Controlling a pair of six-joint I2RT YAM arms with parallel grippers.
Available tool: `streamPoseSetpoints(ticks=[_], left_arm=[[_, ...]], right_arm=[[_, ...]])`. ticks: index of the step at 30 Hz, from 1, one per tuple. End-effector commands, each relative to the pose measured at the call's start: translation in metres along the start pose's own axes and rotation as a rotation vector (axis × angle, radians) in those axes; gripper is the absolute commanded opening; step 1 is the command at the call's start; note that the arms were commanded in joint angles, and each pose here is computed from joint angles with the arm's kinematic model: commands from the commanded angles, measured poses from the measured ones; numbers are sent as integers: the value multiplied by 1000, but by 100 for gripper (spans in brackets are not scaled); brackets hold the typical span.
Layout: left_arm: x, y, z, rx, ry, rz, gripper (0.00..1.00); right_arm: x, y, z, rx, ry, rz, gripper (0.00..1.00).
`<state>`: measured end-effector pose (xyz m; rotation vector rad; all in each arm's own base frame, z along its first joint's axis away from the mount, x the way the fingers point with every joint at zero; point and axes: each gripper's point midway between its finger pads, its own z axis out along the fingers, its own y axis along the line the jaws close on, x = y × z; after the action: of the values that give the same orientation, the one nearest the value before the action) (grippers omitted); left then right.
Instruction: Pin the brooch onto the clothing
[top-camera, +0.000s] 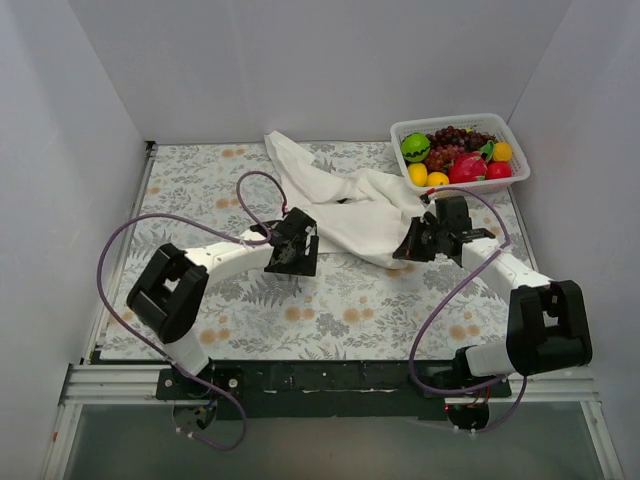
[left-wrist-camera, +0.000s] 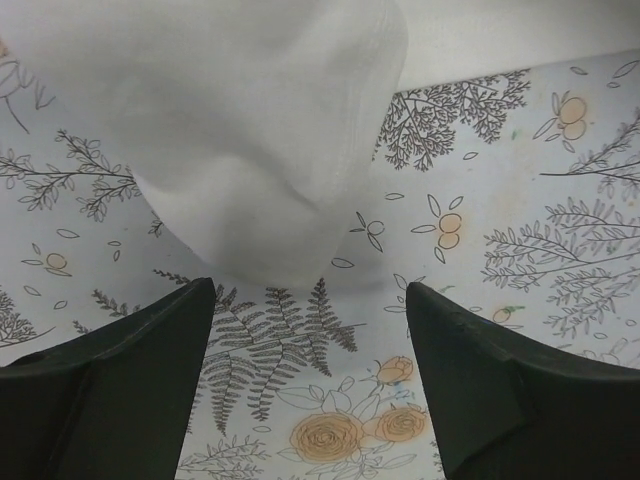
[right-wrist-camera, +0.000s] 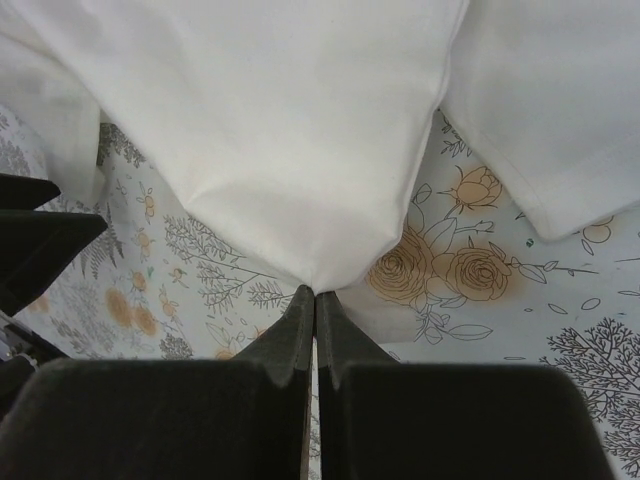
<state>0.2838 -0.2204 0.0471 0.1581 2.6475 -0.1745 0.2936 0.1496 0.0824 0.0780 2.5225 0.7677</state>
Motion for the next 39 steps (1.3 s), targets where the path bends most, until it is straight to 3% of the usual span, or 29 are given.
streamPoseSetpoints(ticks=[1,8,11,12,13,16,18,23,27,39], left_arm=[[-8,-2,9,-63,-33,5,75],[-13,2,21,-118,-55,-8,53],[-14,4,23,-128,-68,-12,34],[-14,5,23,-131,-72,-13,21],[-15,5,23,-133,-75,-15,14],[-15,10,22,-150,-87,-16,0],[-17,12,20,-157,-96,-16,0],[-25,16,8,-145,-124,-41,0],[-32,23,2,-106,-135,-87,0],[-36,20,0,-27,-125,-127,0]], right_arm=[[-20,11,-2,-34,-42,-29,1],[-10,6,0,-24,-13,-28,1],[-3,0,1,-4,6,-31,1],[-1,-2,1,0,13,-35,1],[2,-4,2,4,22,-38,1],[9,-10,2,27,43,-43,7],[12,-15,2,47,49,-46,23],[18,-26,3,89,60,-58,46],[27,-31,8,90,75,-58,52],[68,-15,20,-6,129,-84,54]])
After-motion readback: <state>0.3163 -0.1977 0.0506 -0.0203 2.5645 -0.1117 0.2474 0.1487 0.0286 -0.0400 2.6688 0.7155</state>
